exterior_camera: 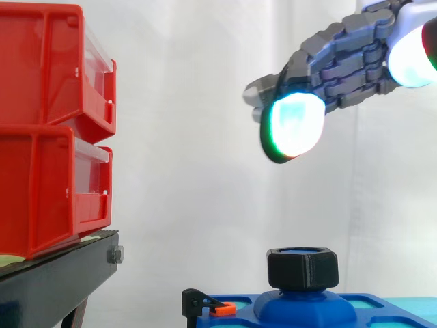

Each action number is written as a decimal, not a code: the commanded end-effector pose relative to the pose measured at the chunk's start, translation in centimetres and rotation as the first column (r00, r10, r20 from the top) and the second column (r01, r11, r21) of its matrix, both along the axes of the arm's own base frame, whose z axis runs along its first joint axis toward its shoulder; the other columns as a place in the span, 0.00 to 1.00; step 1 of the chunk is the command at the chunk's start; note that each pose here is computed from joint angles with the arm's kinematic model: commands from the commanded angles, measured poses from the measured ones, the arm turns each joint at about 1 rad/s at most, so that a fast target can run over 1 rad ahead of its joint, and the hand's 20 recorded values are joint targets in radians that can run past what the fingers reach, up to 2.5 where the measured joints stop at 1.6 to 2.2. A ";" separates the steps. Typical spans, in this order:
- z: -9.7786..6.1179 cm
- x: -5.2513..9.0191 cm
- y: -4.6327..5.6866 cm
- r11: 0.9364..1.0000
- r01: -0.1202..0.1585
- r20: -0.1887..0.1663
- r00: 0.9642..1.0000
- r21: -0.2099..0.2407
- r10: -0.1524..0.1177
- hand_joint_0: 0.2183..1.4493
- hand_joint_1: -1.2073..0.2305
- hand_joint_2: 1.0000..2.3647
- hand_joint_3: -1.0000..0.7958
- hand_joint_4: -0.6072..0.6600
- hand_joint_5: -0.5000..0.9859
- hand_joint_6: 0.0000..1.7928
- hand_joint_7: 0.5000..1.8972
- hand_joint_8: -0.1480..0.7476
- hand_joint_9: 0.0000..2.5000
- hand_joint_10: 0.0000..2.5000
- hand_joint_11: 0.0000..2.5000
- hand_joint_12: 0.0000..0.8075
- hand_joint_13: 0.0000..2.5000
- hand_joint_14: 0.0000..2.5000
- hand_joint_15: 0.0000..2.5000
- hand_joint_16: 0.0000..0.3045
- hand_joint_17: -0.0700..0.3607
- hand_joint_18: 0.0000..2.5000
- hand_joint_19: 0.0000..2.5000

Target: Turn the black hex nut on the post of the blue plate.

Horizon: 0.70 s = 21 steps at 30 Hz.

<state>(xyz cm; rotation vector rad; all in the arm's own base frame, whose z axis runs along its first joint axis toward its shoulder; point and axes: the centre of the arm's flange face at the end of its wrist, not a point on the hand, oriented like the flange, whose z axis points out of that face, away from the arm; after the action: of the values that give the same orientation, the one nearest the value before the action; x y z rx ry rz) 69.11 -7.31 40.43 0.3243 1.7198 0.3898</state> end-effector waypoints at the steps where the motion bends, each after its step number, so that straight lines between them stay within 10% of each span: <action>1: -1.0 1.2 0.3 1.000 -0.015 0.038 0.999 0.021 0.014 0.18 0.46 0.00 0.28 0.59 0.16 0.28 0.20 0.34 0.00 0.00 0.00 0.38 0.00 0.00 0.00 0.15 0.40 0.00 0.00; 9: -6.9 3.8 0.0 0.998 -0.028 -0.002 1.000 0.052 0.028 0.17 0.49 0.00 0.28 0.59 0.16 0.28 0.19 0.34 0.00 0.00 0.00 0.38 0.00 0.00 0.00 0.15 0.40 0.00 0.00; 21: -8.9 4.5 -2.0 0.997 -0.038 0.010 0.999 0.073 0.037 0.17 0.51 0.00 0.28 0.59 0.16 0.28 0.19 0.34 0.00 0.00 0.00 0.38 0.00 0.00 0.00 0.15 0.40 0.00 0.00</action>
<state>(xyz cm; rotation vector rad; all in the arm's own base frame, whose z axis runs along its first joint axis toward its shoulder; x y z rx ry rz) 73.61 -8.86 31.88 0.3412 1.7058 0.4824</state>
